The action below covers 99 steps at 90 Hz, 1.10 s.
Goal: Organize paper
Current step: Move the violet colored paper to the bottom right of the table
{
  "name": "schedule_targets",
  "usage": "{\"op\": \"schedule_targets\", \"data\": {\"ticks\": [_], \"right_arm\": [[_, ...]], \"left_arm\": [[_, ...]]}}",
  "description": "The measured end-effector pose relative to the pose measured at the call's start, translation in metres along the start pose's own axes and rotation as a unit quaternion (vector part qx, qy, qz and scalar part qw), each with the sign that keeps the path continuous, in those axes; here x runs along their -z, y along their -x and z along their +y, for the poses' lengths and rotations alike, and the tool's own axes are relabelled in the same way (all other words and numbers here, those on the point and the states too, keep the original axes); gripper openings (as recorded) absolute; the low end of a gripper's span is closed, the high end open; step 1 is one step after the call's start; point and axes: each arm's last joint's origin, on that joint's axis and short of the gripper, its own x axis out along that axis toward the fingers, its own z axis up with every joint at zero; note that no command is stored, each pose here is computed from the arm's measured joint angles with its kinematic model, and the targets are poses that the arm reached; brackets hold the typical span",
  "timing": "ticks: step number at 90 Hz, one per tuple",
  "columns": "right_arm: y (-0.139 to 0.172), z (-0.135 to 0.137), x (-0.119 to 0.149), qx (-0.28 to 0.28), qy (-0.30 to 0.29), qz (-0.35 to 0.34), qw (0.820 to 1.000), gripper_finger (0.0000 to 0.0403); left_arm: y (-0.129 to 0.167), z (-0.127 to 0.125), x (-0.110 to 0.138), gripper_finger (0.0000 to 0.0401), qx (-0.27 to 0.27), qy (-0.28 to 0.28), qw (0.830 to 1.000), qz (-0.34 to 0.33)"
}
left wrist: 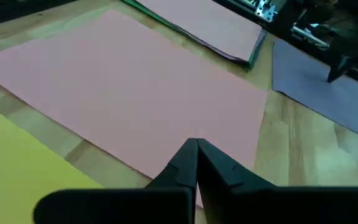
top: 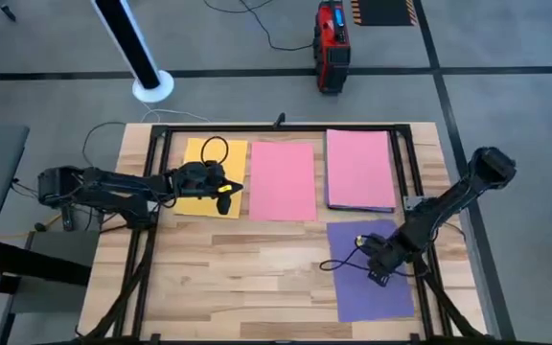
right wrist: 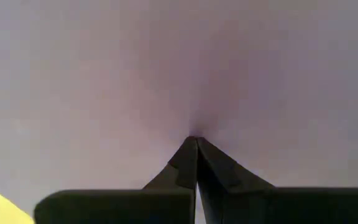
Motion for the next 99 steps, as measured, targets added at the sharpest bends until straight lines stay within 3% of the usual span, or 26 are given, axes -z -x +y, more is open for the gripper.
{"op": "schedule_targets", "data": {"ticks": [81,99], "right_arm": [[0.006,0.011,0.004,-0.017,0.010,-0.004,1.000,0.0000],[0.016,0.016,0.001,0.002,0.047,-0.042,0.998,0.0000]], "left_arm": [[0.000,0.000,0.000,0.0000,0.000,0.005,1.000,0.000],[0.000,0.000,0.000,0.0000,0.000,0.003,1.000,0.001]]}}
